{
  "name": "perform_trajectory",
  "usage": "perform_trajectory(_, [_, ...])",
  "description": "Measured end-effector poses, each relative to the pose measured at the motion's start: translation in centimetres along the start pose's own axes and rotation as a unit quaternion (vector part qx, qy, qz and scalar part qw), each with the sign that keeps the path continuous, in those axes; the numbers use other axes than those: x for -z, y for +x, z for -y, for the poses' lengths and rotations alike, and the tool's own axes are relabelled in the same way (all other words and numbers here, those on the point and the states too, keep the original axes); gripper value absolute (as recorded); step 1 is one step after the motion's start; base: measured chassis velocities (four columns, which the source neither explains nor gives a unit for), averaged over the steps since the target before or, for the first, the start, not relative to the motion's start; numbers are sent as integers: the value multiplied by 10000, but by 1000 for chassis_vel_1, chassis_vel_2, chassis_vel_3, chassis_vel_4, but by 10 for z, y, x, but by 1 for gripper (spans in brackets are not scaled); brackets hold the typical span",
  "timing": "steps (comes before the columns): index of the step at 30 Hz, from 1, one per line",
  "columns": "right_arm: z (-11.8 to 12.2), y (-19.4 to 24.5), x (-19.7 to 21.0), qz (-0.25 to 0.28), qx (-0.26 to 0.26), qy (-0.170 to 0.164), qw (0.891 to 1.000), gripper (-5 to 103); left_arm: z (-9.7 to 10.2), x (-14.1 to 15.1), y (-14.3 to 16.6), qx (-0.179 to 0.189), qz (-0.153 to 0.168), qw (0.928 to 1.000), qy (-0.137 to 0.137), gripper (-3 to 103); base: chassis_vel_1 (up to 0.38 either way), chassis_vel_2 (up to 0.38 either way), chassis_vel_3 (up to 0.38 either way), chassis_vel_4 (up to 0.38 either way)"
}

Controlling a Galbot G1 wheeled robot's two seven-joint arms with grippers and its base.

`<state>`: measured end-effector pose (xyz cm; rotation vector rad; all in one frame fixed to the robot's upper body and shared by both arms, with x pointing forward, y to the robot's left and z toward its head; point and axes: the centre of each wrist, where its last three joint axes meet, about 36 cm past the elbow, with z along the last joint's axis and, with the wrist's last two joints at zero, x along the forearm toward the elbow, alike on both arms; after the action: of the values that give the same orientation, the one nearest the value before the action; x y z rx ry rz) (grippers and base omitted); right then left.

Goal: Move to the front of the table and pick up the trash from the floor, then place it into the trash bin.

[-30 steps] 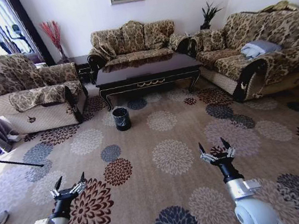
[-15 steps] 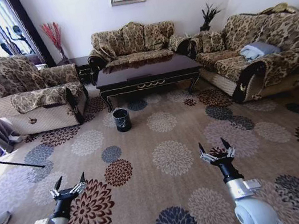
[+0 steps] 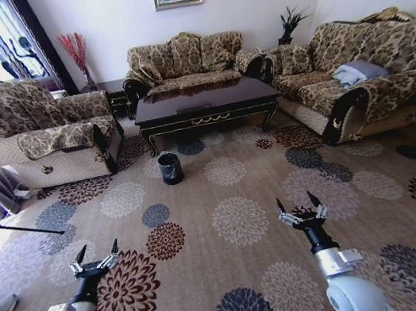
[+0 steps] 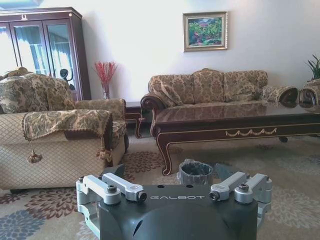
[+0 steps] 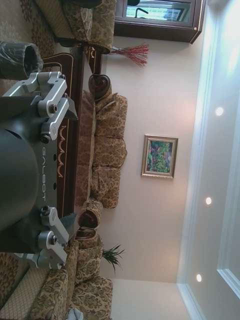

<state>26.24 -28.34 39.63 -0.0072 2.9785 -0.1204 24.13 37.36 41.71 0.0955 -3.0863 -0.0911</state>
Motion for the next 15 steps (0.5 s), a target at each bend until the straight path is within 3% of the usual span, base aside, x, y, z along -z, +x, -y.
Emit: perform_trajectory(15, [0, 0, 0, 0, 0, 0, 10000, 100, 0, 0, 0, 0, 0, 10000, 0, 100, 0, 0, 0, 0])
